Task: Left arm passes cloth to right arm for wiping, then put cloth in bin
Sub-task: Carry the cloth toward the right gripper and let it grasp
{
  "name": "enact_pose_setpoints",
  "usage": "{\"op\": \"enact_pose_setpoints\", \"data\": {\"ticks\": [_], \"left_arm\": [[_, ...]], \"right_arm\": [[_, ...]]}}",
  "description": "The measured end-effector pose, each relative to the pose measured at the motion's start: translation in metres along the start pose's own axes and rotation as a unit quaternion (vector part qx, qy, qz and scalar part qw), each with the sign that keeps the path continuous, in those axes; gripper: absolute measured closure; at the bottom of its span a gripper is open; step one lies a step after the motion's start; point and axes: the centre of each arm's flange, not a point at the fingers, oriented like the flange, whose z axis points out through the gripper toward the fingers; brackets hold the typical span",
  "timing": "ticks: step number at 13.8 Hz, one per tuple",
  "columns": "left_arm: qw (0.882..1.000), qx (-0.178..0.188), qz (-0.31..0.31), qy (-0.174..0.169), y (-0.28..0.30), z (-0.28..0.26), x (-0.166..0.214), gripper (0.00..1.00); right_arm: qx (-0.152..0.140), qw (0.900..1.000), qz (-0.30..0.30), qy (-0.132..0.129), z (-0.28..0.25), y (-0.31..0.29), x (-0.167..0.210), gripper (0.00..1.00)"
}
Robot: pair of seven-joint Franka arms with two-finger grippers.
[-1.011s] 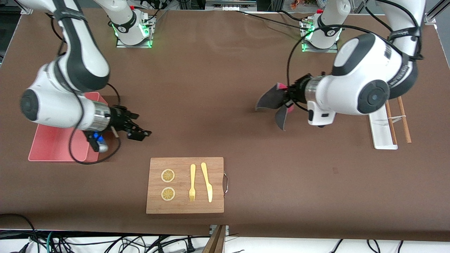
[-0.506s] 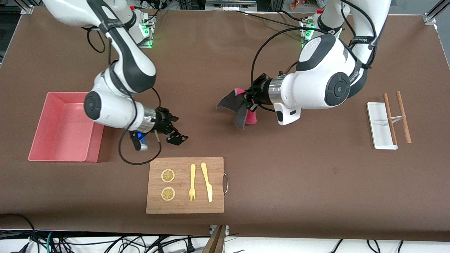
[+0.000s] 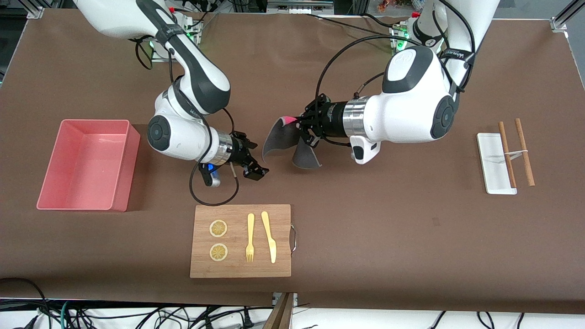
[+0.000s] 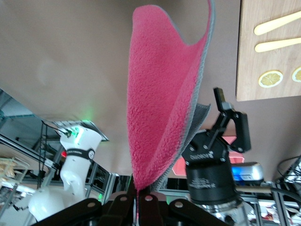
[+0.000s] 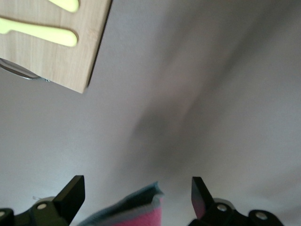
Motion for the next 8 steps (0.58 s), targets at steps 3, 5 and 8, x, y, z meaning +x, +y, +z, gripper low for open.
{"op": "enact_pose_setpoints", "data": {"ticks": [3, 5, 8], "left_arm": [[1.0, -0.003, -0.006, -0.009, 0.002, 0.002, 0.0, 0.97], [1.0, -0.004, -0.006, -0.009, 0.003, 0.001, 0.001, 0.97], [1.0, -0.005, -0.006, -0.009, 0.003, 0.001, 0.0, 0.97]], "right_arm": [[-0.002, 1.0, 0.004, -0.007, 0.003, 0.001, -0.014, 0.0], [-0.008, 1.0, -0.004, -0.014, 0.006, 0.003, -0.027, 0.07], [-0.045, 0.999, -0.009, -0.022, 0.013, 0.011, -0.037, 0.44]]}}
